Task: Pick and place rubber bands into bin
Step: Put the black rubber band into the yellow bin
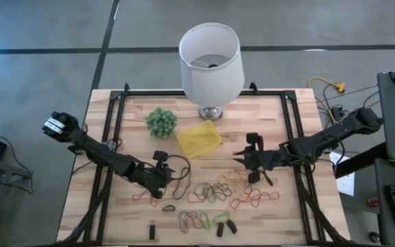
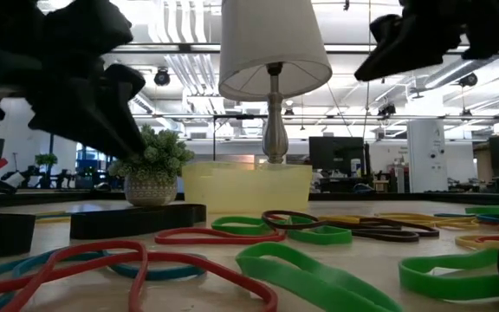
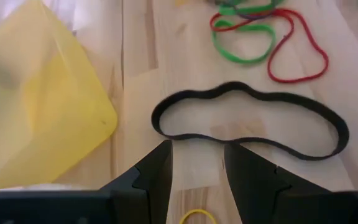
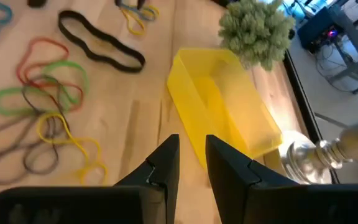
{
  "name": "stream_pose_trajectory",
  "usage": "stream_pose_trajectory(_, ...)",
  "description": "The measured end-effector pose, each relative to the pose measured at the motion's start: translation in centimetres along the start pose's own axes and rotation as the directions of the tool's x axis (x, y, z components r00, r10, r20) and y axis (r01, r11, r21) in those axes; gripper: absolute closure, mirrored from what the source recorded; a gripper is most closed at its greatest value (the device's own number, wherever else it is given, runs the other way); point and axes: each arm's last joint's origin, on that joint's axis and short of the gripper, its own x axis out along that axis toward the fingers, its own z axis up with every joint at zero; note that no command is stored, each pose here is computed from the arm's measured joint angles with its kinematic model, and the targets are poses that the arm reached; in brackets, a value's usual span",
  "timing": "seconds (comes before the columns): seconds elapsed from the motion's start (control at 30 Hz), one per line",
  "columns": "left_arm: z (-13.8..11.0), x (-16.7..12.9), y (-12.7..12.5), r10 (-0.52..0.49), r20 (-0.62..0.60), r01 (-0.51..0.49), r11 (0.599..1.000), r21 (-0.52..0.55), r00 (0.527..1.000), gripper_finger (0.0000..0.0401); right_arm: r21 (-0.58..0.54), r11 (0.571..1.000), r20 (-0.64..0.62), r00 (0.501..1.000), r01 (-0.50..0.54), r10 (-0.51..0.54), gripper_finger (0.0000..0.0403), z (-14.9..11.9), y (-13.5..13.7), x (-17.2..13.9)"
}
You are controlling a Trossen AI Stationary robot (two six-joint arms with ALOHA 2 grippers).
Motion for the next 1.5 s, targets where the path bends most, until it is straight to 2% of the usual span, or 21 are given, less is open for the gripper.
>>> stream_pose_trajectory(0.1, 0.3, -0.2, 0.1, -0.006, 0.017, 0.007, 0.999, -0.048, 1.000, 0.0271, 0.020, 1.000, 0.007, 1.000, -0.016, 0.016, 0.0330, 0.6, 0.6, 0.0)
stream_pose_trajectory(0.27, 0.9, -0.4, 0.4, -0.043, 0.029, 0.047, 0.979, -0.198, 0.999, 0.0271, 0.053, 0.998, -0.027, 0.999, -0.042, 0.043, 0.0330, 0.3, 1.6, 0.2)
stream_pose_trajectory(0.37, 0.8, -0.1, 0.4, -0.050, 0.016, 0.052, 0.971, -0.234, 0.999, 0.0271, 0.068, 0.998, -0.070, 0.997, -0.017, 0.022, 0.0330, -0.1, 1.9, 0.3)
stream_pose_trajectory(0.5, 0.5, 0.4, 0.1, -0.052, -0.007, 0.050, 0.985, -0.164, 0.999, 0.0271, 0.060, 0.998, -0.089, 0.996, 0.027, -0.022, 0.0330, -0.4, 2.0, 0.3)
stream_pose_trajectory(0.6, 0.6, 0.7, -0.1, -0.055, -0.014, 0.054, 0.997, -0.058, 0.998, 0.0271, 0.069, 0.997, -0.082, 0.996, 0.028, -0.023, 0.0330, -0.3, 1.9, 0.2)
stream_pose_trajectory(0.7, 0.4, 1.1, -0.4, -0.101, -0.036, 0.102, 0.994, 0.049, 0.994, 0.0271, 0.116, 0.993, -0.048, 0.999, 0.029, -0.024, 0.0330, 0.0, 1.9, 0.2)
stream_pose_trajectory(0.83, 0.9, 2.1, -1.4, -0.229, -0.074, 0.233, 0.971, 0.057, 0.971, 0.0271, 0.140, 0.990, -0.003, 1.000, 0.023, -0.023, 0.0330, 0.5, 2.1, 0.4)
stream_pose_trajectory(0.97, 2.2, 2.5, -2.6, -0.302, -0.068, 0.306, 0.950, 0.058, 0.951, 0.0271, 0.118, 0.993, -0.008, 1.000, 0.023, -0.022, 0.0330, 0.4, 2.4, 0.8)
stream_pose_trajectory(1.13, 3.0, 2.7, -3.7, -0.317, -0.092, 0.325, 0.942, 0.081, 0.944, 0.0271, 0.130, 0.991, -0.018, 1.000, 0.014, -0.012, 0.0330, 0.3, 2.6, 0.9)
stream_pose_trajectory(1.33, 2.8, 3.8, -4.7, -0.313, -0.146, 0.329, 0.939, 0.098, 0.938, 0.0271, 0.146, 0.989, -0.013, 1.000, -0.026, 0.028, 0.0330, 0.3, 2.9, 0.8)
stream_pose_trajectory(1.5, 2.5, 4.7, -5.1, -0.306, -0.175, 0.319, 0.946, 0.056, 0.936, 0.0271, 0.138, 0.990, -0.014, 0.999, -0.036, 0.038, 0.0330, 0.2, 3.1, 0.7)
